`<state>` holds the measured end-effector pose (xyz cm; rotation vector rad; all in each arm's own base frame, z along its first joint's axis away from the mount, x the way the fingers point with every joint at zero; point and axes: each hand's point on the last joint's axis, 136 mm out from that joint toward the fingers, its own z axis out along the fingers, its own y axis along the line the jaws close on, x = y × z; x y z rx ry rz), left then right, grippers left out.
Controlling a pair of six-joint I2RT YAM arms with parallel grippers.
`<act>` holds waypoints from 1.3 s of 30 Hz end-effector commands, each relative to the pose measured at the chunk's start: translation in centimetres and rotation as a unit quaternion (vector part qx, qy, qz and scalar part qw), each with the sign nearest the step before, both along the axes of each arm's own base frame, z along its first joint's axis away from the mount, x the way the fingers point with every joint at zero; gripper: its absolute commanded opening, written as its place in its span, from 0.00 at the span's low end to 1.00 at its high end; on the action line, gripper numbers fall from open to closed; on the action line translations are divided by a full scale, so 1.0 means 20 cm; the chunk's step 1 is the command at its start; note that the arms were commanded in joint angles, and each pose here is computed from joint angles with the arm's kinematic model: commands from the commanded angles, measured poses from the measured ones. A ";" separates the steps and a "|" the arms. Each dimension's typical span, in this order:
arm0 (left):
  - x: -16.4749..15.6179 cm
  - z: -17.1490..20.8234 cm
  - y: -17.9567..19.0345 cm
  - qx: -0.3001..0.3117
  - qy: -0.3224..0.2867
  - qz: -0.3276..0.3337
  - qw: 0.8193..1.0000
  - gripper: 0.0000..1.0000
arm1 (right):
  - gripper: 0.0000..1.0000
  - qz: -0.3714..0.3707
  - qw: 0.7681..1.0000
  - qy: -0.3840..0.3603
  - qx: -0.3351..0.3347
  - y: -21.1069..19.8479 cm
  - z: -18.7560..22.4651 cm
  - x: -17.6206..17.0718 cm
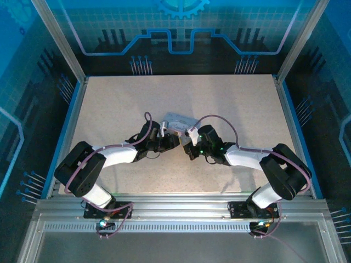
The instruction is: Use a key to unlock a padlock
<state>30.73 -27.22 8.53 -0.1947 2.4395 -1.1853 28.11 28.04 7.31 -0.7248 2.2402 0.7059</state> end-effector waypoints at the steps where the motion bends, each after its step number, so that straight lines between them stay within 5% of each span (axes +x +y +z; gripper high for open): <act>1: 0.01 0.09 -0.06 -0.019 -0.023 -0.017 0.999 0.26 | 0.00 0.008 0.999 -0.036 0.038 0.04 0.13 0.05; 28: 0.02 0.15 -0.11 -0.066 -0.001 -0.010 0.998 0.26 | 0.00 -0.005 0.989 -0.084 0.125 0.15 0.29 0.16; 39: 0.05 -0.01 -0.12 -0.059 0.018 0.003 0.998 0.25 | 0.00 -0.040 0.996 -0.024 0.079 0.04 0.08 0.09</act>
